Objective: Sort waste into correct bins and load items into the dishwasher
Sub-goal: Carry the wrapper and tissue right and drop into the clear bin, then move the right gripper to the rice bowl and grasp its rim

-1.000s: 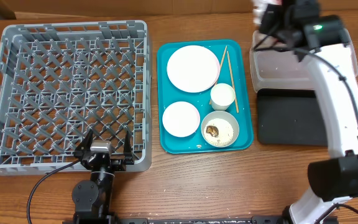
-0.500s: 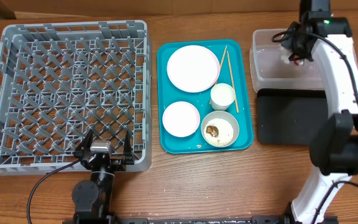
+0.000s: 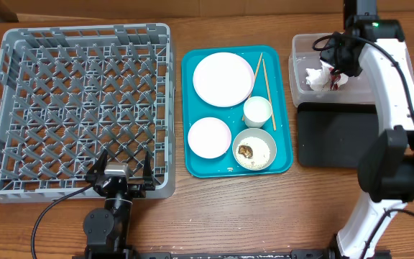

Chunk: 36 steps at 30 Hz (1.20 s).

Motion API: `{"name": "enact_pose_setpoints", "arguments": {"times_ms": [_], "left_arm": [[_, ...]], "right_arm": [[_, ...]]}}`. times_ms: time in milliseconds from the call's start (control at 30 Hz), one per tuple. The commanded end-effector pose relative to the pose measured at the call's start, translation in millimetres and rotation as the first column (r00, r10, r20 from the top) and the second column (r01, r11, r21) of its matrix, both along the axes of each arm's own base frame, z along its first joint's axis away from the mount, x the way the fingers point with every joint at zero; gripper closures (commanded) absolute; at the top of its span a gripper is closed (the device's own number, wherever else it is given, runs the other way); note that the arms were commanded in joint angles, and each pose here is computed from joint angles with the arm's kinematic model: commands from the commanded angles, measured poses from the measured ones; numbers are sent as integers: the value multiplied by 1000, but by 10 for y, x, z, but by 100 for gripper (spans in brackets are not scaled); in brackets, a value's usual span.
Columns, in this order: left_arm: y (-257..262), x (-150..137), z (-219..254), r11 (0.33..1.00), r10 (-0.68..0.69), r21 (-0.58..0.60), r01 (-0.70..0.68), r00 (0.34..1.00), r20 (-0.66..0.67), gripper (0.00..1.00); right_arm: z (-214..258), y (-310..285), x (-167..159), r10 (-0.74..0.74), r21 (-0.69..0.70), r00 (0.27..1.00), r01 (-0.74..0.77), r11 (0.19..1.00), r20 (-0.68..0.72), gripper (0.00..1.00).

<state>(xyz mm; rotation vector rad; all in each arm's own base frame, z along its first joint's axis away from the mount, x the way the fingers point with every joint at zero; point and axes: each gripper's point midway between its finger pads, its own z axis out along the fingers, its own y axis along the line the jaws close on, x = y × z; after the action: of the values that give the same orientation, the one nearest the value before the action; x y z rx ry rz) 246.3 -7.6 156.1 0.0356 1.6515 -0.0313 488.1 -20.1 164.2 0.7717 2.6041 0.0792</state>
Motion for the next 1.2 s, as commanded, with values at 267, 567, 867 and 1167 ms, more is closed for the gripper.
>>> {"name": "enact_pose_setpoints", "arguments": {"times_ms": [267,567,867,1167], "left_arm": [[-11,-3,2,1000,-7,16,7,1000,6,0],[-11,-3,2,1000,-7,16,7,1000,6,0],[-11,-3,2,1000,-7,16,7,1000,6,0],[-11,-3,2,1000,-7,16,7,1000,6,0]], "right_arm": [[1065,1137,-864,364,182,927,-374,909,88,50],[452,1764,-1380,402,189,905,-374,908,-141,50],[-298,2338,-1662,520,196,836,-488,851,-176,53],[-749,2438,-2099,694,18,661,-720,694,-286,60]]}}
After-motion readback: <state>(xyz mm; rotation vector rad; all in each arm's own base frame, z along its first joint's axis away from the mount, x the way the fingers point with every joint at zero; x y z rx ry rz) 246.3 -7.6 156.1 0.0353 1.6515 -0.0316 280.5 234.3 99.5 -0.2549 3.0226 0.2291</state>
